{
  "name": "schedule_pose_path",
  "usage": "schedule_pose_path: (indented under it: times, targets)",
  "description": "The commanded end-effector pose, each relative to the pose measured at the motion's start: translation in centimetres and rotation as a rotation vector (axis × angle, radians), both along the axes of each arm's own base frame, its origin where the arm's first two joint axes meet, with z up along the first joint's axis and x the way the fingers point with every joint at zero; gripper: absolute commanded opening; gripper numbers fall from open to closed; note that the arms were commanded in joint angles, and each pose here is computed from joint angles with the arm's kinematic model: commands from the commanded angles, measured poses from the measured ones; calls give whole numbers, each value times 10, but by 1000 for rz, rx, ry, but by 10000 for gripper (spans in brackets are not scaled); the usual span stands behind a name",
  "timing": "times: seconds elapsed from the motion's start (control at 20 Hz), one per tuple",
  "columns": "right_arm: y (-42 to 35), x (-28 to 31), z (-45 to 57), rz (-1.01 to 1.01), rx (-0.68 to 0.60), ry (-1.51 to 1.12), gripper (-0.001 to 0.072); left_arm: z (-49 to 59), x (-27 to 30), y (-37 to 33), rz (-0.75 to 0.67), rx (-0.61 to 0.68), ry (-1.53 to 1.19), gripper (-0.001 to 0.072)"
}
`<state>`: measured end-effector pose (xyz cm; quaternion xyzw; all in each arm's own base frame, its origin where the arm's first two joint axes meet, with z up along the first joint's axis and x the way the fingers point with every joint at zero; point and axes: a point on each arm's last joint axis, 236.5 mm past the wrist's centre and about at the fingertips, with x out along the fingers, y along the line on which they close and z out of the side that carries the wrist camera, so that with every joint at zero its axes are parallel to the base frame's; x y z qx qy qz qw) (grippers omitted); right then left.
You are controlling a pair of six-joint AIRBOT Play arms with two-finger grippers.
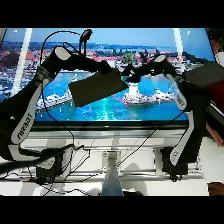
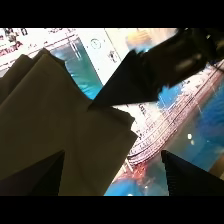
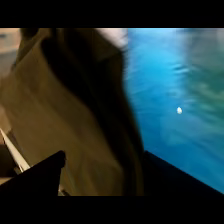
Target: Fold the clothes and pants, and hang the long-sleeved shirts on hangers.
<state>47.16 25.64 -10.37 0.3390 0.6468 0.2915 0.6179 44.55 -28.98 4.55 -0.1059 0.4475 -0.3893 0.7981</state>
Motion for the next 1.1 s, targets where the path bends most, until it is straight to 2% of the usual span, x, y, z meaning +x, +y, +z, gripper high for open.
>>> schedule_pose_path:
  times: [0.0, 0.1, 0.15, 0.2, 0.25, 0.4, 0.7, 0.9, 1.05]
  targets:
    - [65, -34, -4, 146, 27, -24, 550, -3, -7, 6, -22, 4, 38, 702]
    - [86, -49, -7, 227, -18, -61, 529, -4, -9, 8, -28, 5, 47, 701]
    - [93, -52, -11, 265, -56, -101, 360, -4, -9, 9, -27, 5, 48, 694]
    - [96, -53, -14, 306, -100, -148, 122, -3, -9, 9, -27, 5, 47, 694]
    - [94, -50, -15, 347, -151, -201, 14, -2, -8, 10, -24, 4, 42, 694]
    - [68, -20, 8, 383, -296, -328, 14, 20, 0, 27, 13, -7, -2, 694]
    - [-90, 49, 131, 144, -641, -531, 13, 132, 6, 99, 146, -37, -246, 694]
    - [-249, 33, 217, -126, -877, -496, 14, 210, -19, 134, 217, -50, -420, 694]
    - [-378, -22, 273, -433, -1037, -381, 13, 253, -44, 145, 240, -57, -524, 694]
